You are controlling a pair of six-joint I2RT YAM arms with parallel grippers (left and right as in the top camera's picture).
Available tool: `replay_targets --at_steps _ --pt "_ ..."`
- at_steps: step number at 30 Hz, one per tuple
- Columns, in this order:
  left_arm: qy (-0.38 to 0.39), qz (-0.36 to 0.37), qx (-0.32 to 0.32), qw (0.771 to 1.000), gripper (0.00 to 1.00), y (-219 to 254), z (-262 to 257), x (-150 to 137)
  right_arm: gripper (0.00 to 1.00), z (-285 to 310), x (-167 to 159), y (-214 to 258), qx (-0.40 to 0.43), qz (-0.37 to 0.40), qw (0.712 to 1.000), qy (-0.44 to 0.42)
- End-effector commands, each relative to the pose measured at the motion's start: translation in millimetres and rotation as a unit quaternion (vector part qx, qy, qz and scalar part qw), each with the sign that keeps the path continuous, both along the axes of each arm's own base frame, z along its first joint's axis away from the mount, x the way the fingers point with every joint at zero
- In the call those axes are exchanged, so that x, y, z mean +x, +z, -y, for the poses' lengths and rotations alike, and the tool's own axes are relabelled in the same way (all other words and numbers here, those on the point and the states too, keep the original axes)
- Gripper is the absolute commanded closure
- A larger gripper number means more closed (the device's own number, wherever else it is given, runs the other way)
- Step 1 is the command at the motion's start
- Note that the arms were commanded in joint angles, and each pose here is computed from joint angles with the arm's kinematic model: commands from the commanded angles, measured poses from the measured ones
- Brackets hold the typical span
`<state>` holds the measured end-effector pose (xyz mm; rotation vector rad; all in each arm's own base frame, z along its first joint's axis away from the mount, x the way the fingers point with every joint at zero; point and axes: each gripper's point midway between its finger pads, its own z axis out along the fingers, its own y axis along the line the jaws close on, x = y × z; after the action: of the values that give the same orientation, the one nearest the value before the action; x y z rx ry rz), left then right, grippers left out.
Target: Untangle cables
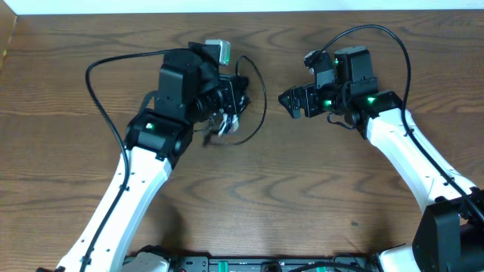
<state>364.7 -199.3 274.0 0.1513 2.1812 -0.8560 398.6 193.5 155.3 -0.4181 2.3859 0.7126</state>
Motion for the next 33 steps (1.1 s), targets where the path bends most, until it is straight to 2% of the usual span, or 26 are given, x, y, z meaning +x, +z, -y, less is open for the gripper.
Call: replay_targets --at_steps 1,10,12,15,19,21,25,30,33 --pt "0.014 -0.003 -0.043 0.999 0.93 20.3 3.0 0.5 0.08 -10.1 0.5 9.2 0.022 0.007 1.000 0.015" --pt "0.021 0.013 -0.065 0.998 0.92 32.8 4.7 6.3 0.11 -36.4 -11.5 12.4 0.063 -0.026 0.997 0.021" --pt "0.023 0.019 -0.068 0.997 0.92 35.9 4.8 8.0 0.21 -46.9 -15.0 2.2 0.060 -0.045 0.997 0.015" --pt "0.028 0.024 -0.083 0.996 0.92 42.2 5.7 10.5 0.33 -51.1 -12.5 -24.8 0.046 -0.090 0.994 -0.040" --pt "0.031 0.028 -0.093 0.995 0.92 46.9 6.3 12.1 0.60 -58.7 -1.5 -67.1 0.039 -0.131 0.986 -0.100" --pt "0.031 0.028 -0.093 0.995 0.92 46.9 6.1 12.2 0.70 -58.3 2.4 -79.2 0.035 -0.137 0.984 -0.110" --pt "0.064 0.036 -0.081 0.994 0.92 45.6 -4.5 20.5 0.96 -41.4 7.9 -83.0 0.024 -0.140 0.981 -0.129" --pt "0.148 0.052 -0.054 0.986 0.92 43.4 -44.9 41.6 0.99 27.8 21.4 -66.7 -0.013 -0.122 0.973 -0.193" --pt "0.197 0.056 -0.043 0.978 0.92 41.7 -76.5 52.6 0.99 91.1 20.3 -64.3 -0.064 -0.127 0.953 -0.267"
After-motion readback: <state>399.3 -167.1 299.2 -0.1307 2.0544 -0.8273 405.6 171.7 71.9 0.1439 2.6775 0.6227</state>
